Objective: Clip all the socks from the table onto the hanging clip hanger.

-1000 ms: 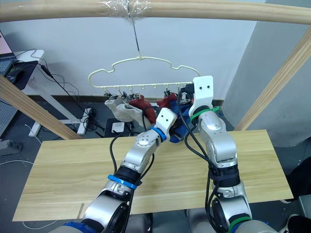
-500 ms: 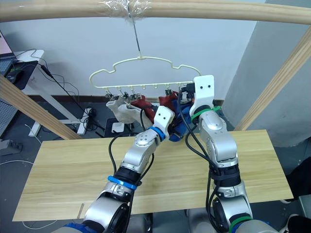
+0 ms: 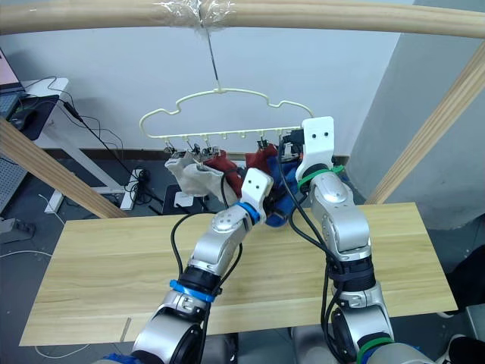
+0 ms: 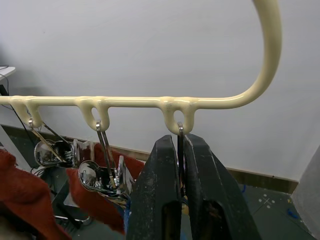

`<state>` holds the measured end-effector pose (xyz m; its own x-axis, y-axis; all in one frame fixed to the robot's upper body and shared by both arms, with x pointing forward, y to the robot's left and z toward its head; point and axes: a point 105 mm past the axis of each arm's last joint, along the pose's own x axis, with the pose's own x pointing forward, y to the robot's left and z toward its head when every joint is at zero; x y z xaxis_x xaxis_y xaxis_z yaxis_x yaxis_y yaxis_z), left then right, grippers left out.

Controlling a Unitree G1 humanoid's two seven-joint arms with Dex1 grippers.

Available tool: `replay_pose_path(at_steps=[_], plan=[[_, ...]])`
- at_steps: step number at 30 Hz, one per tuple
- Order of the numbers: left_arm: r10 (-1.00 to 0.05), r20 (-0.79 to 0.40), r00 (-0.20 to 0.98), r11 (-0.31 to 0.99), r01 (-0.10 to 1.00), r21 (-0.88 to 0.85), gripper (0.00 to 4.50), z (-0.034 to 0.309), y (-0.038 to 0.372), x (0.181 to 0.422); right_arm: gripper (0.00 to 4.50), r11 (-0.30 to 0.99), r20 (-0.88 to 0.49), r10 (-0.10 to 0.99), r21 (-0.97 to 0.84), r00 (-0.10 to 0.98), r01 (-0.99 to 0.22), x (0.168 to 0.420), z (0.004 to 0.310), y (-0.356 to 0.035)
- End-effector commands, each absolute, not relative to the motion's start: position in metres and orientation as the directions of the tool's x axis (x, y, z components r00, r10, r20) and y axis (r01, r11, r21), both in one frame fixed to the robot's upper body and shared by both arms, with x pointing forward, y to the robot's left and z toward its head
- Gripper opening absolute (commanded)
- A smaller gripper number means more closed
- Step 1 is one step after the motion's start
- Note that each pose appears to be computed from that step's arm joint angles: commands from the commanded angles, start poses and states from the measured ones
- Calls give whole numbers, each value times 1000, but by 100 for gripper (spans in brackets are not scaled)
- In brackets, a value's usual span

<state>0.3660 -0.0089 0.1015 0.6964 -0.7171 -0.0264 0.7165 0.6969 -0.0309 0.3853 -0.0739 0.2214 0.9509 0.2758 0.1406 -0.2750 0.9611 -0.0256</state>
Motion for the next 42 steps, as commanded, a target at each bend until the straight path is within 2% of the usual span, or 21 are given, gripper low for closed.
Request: replay_pose_path(at_steps=[1, 11, 19, 25, 42], plan=[[-796, 35, 604, 605, 796, 16, 2, 118, -29, 348, 0, 963, 197, 267, -26, 943, -267, 383, 237, -76], [-714, 69, 697, 696, 717, -36, 2, 133, -36, 374, 0, 959, 199, 281, -26, 939, -282, 383, 237, -72], [-615, 71, 785, 780, 619, -84, 2, 133, -22, 392, 0, 962, 218, 271, -25, 937, -273, 382, 241, -74], [-596, 88, 798, 792, 602, -98, 2, 134, -15, 392, 0, 962, 225, 270, -24, 936, -271, 382, 242, -75], [-631, 182, 754, 751, 653, -97, 2, 145, -11, 375, 0, 965, 217, 261, -33, 941, -260, 384, 238, -76]])
